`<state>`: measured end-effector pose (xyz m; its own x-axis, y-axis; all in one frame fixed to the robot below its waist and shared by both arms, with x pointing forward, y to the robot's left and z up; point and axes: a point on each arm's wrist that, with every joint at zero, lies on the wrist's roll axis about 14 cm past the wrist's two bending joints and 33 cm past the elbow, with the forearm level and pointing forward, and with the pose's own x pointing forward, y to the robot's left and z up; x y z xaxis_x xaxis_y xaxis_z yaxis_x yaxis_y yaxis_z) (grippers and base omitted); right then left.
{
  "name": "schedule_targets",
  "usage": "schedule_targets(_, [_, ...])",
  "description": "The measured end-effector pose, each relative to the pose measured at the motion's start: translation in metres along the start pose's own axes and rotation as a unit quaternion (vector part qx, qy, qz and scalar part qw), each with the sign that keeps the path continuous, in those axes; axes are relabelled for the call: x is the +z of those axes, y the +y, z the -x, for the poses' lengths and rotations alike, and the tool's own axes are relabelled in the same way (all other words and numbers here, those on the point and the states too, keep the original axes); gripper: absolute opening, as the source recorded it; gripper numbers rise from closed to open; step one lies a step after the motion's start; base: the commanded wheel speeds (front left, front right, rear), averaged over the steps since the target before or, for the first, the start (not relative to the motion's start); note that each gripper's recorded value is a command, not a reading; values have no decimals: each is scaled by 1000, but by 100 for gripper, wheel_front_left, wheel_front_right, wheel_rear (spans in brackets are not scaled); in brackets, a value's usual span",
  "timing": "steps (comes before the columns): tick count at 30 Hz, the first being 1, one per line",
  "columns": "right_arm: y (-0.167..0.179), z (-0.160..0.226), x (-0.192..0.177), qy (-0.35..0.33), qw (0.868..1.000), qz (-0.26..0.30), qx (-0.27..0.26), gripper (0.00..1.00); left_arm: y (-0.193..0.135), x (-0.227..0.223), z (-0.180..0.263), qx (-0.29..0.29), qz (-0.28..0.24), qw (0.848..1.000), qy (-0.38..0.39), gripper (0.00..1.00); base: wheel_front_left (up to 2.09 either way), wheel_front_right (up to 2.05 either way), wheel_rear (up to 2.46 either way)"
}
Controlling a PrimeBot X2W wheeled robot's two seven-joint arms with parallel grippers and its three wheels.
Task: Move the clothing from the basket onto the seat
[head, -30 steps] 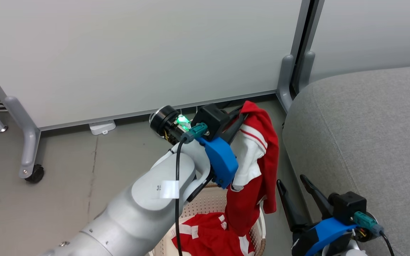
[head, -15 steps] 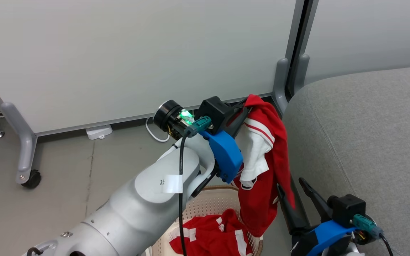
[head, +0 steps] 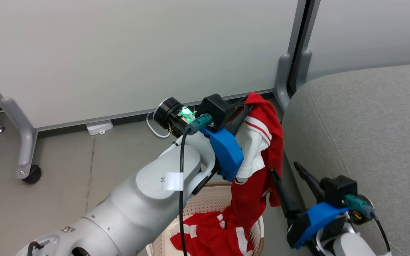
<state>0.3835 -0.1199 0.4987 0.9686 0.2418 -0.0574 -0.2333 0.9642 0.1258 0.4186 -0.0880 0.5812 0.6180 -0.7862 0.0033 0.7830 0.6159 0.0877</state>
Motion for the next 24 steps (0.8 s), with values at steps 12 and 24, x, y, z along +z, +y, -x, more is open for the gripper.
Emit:
schedule_targets(12, [5, -43, 14, 14, 999, 28, 22, 100, 4, -1, -2, -1, 4, 1000, 0, 0, 0, 0, 0])
schedule_targets(24, [17, -63, 9, 41, 998, 31, 46, 0, 2, -1, -1, -3, 12, 1000, -1, 0, 0, 0, 0])
